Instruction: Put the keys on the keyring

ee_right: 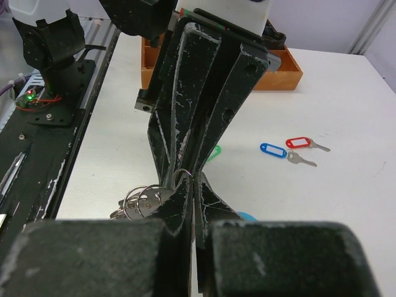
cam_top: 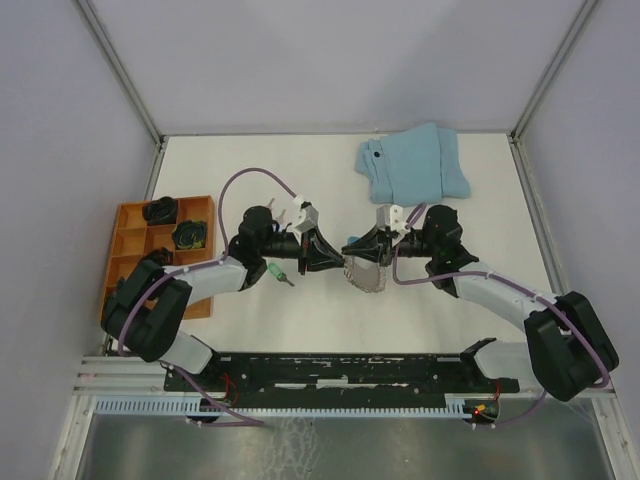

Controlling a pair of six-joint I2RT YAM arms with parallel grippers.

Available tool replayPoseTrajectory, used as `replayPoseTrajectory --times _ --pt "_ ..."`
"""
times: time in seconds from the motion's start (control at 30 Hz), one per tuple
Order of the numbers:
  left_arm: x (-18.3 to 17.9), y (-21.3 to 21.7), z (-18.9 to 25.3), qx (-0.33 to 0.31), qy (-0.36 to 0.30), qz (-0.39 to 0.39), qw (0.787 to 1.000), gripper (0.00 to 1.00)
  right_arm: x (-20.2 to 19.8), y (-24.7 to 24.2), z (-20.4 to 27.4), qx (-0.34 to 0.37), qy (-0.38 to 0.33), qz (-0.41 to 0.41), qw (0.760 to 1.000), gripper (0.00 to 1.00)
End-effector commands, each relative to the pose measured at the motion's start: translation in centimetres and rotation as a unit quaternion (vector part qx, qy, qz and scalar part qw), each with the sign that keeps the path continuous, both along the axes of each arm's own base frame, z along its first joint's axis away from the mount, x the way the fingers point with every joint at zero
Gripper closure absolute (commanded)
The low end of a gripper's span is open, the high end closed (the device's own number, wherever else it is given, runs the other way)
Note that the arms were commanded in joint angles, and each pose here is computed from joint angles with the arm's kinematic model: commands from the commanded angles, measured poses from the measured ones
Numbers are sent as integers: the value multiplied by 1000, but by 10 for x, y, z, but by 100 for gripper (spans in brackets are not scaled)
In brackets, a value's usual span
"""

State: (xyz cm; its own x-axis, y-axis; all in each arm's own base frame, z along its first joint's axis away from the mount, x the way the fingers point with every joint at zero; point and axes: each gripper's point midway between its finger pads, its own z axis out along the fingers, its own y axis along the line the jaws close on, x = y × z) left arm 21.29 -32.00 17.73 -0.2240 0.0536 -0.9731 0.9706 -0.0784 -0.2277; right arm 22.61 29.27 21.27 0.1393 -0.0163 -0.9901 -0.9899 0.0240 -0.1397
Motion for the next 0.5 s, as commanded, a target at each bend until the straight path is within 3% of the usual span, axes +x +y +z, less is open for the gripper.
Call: replayPoseTrajectory --times 0.0,0.27,0.47 --pt "-5 -3 22 -27 -36 26 999 80 1 8 33 40 -68 0 997 100" --pt "1 21 25 -26 -109 125 986 68 6 2 19 4 -51 -26 998 99" --pt "-2 24 33 -39 -109 138 984 65 9 3 15 -4 -42 -28 999 99"
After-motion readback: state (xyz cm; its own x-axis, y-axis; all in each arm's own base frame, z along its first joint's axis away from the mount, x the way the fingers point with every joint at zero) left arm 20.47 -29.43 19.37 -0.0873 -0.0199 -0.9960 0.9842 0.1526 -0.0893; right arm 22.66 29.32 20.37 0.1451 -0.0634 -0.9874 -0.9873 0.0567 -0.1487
